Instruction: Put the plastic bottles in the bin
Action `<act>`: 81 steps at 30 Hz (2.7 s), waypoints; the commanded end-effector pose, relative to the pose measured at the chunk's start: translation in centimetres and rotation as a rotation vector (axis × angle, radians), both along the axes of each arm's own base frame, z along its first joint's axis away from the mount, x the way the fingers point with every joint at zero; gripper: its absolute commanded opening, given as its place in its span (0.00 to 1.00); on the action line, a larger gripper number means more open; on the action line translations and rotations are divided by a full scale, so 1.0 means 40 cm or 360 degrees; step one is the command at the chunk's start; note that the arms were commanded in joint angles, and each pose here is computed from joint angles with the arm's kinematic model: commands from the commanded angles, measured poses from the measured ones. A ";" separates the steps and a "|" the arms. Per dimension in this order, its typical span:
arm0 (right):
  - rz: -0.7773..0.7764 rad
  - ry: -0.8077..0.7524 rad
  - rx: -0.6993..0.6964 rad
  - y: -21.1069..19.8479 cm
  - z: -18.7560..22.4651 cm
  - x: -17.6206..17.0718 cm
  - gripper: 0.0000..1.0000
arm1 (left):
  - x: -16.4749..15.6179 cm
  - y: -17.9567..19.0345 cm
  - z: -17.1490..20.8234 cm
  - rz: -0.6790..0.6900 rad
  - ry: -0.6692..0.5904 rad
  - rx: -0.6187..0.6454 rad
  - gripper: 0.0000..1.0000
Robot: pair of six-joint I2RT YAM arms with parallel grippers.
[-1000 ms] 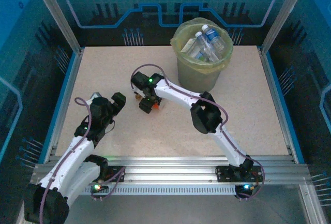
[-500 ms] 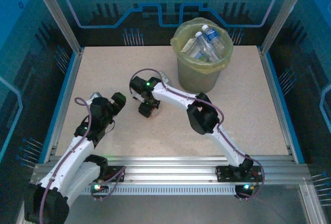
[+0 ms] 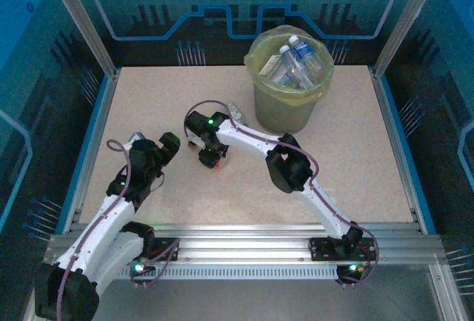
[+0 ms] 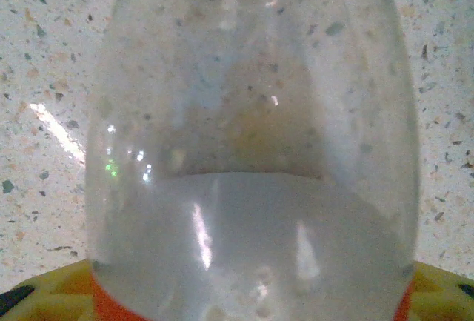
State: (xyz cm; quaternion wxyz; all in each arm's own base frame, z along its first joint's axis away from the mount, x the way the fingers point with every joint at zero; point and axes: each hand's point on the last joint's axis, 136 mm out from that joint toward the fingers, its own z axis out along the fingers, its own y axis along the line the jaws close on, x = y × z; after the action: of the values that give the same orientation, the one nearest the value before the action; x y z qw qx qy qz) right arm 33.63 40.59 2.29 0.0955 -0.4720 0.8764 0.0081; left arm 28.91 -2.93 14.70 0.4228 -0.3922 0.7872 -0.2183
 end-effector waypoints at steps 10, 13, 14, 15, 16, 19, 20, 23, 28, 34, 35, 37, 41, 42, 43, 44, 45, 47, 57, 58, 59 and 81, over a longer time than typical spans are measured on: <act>-0.0035 -0.0365 0.0400 -0.029 0.483 0.004 0.38 | -0.026 0.042 0.006 0.0119 -0.0043 0.0042 0.99; -0.0065 -0.0490 0.0547 -0.071 0.624 0.025 0.37 | -0.026 0.040 0.005 0.0116 -0.0041 0.0034 0.99; -0.0079 -0.0523 0.0590 -0.086 0.661 0.034 0.37 | -0.025 0.040 0.005 0.0114 -0.0042 0.0031 0.99; -0.0096 -0.0562 0.0632 -0.104 0.698 0.045 0.37 | -0.025 0.038 0.005 0.0112 -0.0044 0.0027 0.99; -0.0117 -0.0605 0.0672 -0.123 0.736 0.057 0.37 | -0.025 0.038 0.005 0.0110 -0.0045 0.0024 0.99; -0.0200 -0.0706 0.0753 -0.186 0.818 0.101 0.37 | -0.023 0.035 0.009 0.0105 -0.0054 0.0019 0.99; -0.0231 -0.0733 0.0770 -0.208 0.836 0.117 0.37 | -0.023 0.035 0.009 0.0102 -0.0053 0.0017 0.99; -0.0344 -0.0797 0.0830 -0.278 0.883 0.170 0.37 | -0.022 0.033 0.009 0.0097 -0.0054 0.0014 0.99; -0.0530 -0.0801 0.0941 -0.382 0.908 0.252 0.38 | -0.020 0.029 0.013 0.0081 -0.0058 0.0011 0.99; -0.0702 -0.0774 0.0923 -0.462 0.867 0.327 0.39 | -0.019 0.027 0.015 0.0074 -0.0057 0.0012 0.99; -0.0720 -0.0767 0.0920 -0.469 0.860 0.335 0.39 | -0.019 0.026 0.014 0.0071 -0.0053 0.0011 0.99; -0.0742 -0.0756 0.0900 -0.480 0.843 0.352 0.39 | -0.018 0.025 0.016 0.0068 -0.0055 0.0010 0.99; -0.0759 -0.0762 0.0851 -0.489 0.818 0.378 0.41 | -0.016 0.022 0.017 0.0060 -0.0051 0.0006 0.99; -0.0761 -0.0768 0.0826 -0.492 0.810 0.385 0.41 | -0.016 0.021 0.016 0.0056 -0.0049 0.0004 0.99; -0.0769 -0.0779 0.0803 -0.497 0.804 0.393 0.42 | -0.016 0.020 0.015 0.0054 -0.0046 0.0003 0.99; -0.0770 -0.0785 0.0781 -0.499 0.798 0.398 0.42 | -0.016 0.020 0.014 0.0052 -0.0043 0.0005 0.99; -0.0777 -0.0788 0.0757 -0.503 0.790 0.403 0.43 | -0.016 0.019 0.014 0.0048 -0.0044 0.0005 0.99; -0.0787 -0.0796 0.0718 -0.511 0.779 0.411 0.44 | -0.016 0.019 0.014 0.0049 -0.0044 0.0005 0.99; -0.0811 -0.0718 0.0625 -0.525 0.728 0.403 0.64 | -0.013 0.018 0.011 0.0045 -0.0035 0.0004 0.99; -0.0815 -0.0714 0.0623 -0.526 0.728 0.401 0.68 | -0.013 0.017 0.011 0.0045 -0.0034 0.0004 0.99; -0.0820 -0.0712 0.0619 -0.528 0.728 0.399 0.71 | -0.013 0.017 0.009 0.0045 -0.0032 0.0004 0.99; -0.0884 -0.0657 0.0829 -0.525 0.823 0.300 0.94 | 0.030 -0.032 0.030 -0.0116 -0.0048 -0.0029 0.99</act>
State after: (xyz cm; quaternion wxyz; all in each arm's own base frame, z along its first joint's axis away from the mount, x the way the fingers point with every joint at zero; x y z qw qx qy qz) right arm 47.23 20.15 32.95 0.3714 -0.1869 0.9056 0.0841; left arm 28.80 -3.29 13.59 0.4069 -0.3875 0.7982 -0.2170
